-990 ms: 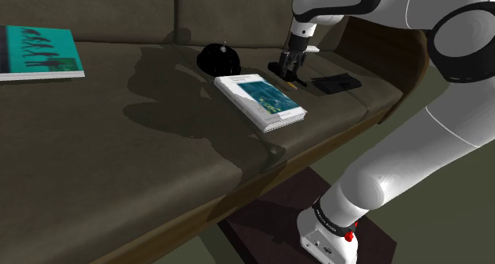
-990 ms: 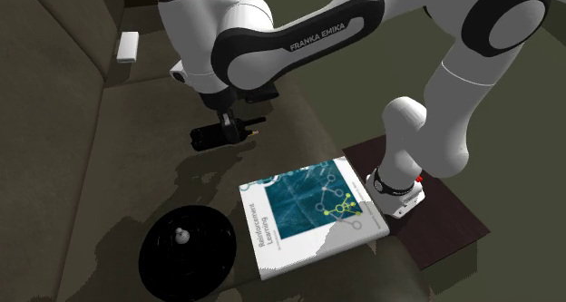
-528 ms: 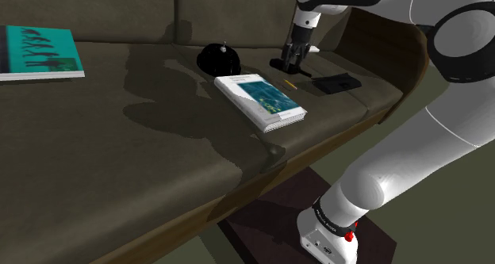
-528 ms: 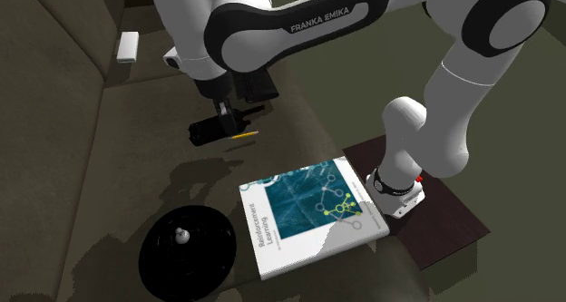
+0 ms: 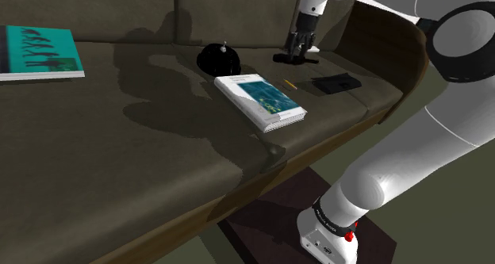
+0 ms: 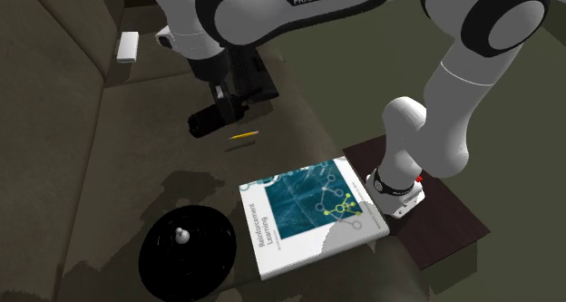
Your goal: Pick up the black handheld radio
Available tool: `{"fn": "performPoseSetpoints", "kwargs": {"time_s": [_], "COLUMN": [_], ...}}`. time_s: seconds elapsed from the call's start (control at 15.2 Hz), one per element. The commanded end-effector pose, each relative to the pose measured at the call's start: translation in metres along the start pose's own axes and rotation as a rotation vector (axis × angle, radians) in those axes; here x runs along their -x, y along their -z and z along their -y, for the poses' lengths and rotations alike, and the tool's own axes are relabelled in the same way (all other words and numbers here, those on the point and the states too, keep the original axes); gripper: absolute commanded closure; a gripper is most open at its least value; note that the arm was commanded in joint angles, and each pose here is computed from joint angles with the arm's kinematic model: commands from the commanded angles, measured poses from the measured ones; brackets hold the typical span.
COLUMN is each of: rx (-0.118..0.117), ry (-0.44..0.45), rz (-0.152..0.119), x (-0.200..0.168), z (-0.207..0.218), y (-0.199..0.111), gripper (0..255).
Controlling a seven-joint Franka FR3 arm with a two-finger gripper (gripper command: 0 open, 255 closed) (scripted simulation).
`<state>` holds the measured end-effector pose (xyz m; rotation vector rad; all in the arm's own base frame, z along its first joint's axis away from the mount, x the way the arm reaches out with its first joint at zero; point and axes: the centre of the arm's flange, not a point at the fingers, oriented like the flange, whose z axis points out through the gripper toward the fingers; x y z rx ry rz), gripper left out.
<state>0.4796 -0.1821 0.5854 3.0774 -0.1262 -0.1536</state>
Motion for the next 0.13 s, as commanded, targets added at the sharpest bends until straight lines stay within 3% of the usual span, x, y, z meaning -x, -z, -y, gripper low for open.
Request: {"fn": "performPoseSetpoints", "kwargs": {"time_s": [0.0, 0.07], "rx": [0.0, 0.0], "ry": [0.0, 0.0], "rz": [0.0, 0.0], "x": [0.0015, 0.0015], "z": [0.0, 0.0], "y": [0.0058, 0.0058], "gripper": [255, 255]}}
